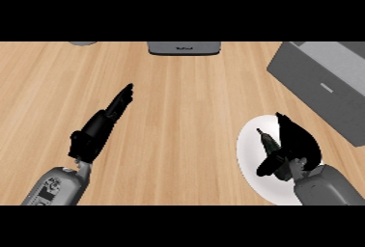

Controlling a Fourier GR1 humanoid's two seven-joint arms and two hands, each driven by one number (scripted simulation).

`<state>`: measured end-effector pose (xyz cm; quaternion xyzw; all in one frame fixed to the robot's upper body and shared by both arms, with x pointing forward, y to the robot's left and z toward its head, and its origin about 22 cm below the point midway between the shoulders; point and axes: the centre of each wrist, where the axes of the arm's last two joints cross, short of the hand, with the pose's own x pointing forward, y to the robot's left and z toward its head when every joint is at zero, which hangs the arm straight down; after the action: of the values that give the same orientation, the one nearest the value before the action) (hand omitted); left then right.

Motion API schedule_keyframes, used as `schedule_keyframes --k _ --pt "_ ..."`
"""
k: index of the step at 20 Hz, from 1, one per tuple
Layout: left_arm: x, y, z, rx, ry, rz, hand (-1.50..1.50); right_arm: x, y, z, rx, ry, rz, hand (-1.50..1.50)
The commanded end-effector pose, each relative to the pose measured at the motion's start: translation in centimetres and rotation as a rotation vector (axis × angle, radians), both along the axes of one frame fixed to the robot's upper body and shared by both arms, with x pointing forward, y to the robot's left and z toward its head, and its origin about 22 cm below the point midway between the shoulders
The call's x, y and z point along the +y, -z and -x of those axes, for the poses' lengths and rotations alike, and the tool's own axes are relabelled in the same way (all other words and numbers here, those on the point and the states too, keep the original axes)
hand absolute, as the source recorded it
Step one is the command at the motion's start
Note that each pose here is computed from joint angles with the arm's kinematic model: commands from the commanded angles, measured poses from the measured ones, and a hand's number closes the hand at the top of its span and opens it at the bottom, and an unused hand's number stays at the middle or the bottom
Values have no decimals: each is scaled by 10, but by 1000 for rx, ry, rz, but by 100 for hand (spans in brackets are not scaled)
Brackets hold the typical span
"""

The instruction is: Pick the eggplant from the plate and place it in the cardboard box

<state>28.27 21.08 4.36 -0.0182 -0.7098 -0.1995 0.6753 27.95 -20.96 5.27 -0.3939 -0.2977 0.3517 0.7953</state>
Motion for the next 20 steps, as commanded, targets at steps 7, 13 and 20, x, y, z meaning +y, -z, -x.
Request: schedule_keyframes --k 7,13,20 --pt "13 5 11 -13 -13 -16 0 0 21 9 110 53 25 -150" --pt "-6 -6 -1 -16 8 12 0 -2 22 -18 171 57 27 -150" --pt "-15 16 -15 0 1 -4 0 8 52 -17 188 52 24 -150"
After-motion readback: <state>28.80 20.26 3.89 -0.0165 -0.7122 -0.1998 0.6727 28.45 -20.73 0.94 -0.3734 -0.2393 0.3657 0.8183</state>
